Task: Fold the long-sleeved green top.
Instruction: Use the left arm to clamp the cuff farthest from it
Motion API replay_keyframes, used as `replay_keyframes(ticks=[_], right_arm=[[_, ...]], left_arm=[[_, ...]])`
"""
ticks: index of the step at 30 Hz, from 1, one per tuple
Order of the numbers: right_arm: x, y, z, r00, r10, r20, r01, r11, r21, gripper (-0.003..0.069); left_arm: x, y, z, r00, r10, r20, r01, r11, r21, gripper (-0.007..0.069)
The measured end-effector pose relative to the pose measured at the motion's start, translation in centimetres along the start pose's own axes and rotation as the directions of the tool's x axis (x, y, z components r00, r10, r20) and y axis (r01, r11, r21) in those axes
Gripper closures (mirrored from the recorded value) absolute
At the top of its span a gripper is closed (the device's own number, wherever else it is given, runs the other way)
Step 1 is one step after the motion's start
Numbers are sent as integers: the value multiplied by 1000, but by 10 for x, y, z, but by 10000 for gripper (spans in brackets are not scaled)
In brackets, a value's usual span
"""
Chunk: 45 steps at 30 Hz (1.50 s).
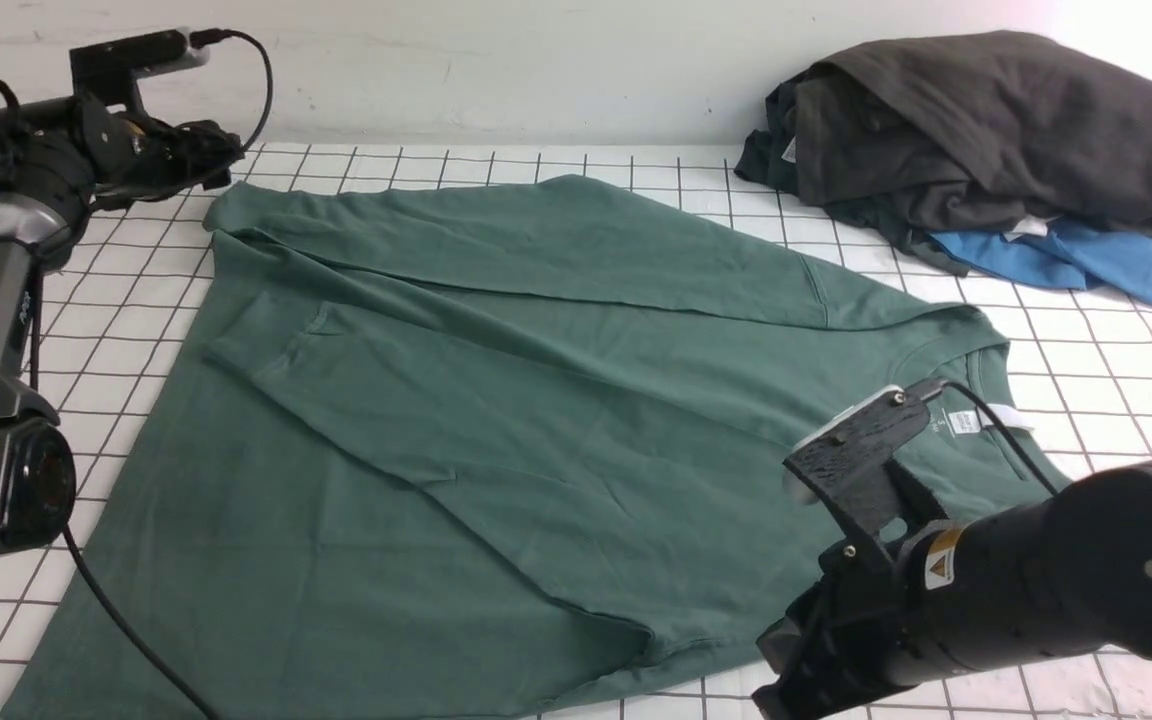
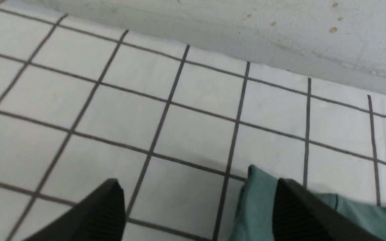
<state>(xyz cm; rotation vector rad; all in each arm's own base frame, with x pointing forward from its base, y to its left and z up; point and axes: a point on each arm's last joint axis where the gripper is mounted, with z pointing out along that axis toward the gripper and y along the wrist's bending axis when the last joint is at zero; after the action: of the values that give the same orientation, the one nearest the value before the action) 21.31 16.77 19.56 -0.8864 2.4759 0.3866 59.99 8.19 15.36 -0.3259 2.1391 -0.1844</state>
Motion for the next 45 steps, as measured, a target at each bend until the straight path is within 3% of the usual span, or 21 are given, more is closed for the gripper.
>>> replay_keyframes(ticks=[4, 9, 13, 19, 25, 30, 34, 36, 38, 41, 45], right_arm=[[0, 0, 0, 1000, 2, 1, -2, 1000, 0, 669], [0, 0, 0, 1000, 2, 1, -2, 1000, 0, 669], [0, 0, 0, 1000, 1, 1, -1, 1000, 0, 669], [0, -1, 0, 1000, -25, -1, 25, 1000, 11, 669], [-7, -16, -4, 999, -33, 33, 31, 997, 65, 669], [-12, -27, -8, 999, -3, 53, -2, 996, 89, 669], [-12, -30, -8, 999, 4, 54, -9, 996, 93, 669], [-13, -37, -10, 998, 23, 65, -30, 994, 109, 669], [-17, -47, -12, 995, 84, 63, -90, 989, 118, 669], [-30, -72, -18, 984, 173, 30, -176, 975, 138, 669], [-47, -101, -26, 979, 202, -14, -197, 964, 178, 667]], left_arm=[[15, 1, 9, 998, -18, -60, 21, 998, 54, 208], [22, -4, 16, 999, -8, -45, 14, 990, 140, 505], [17, -8, 14, 1000, 2, -8, -1, 985, 175, 598], [-14, -21, -13, 995, 83, 48, -91, 974, 207, 599], [-66, -54, -70, 971, 183, 152, -216, 946, 240, 601], [-58, -51, -60, 967, 207, 151, -238, 944, 228, 601], [-15, -29, -10, 975, 191, 117, -210, 961, 180, 573], [17, -10, 17, 981, 183, 66, -191, 970, 148, 490], [25, -1, 22, 984, 175, 34, -178, 974, 142, 388], [16, 4, 10, 981, 193, -26, -188, 971, 150, 243], [-14, -2, -26, 972, 212, -102, -197, 970, 142, 166]])
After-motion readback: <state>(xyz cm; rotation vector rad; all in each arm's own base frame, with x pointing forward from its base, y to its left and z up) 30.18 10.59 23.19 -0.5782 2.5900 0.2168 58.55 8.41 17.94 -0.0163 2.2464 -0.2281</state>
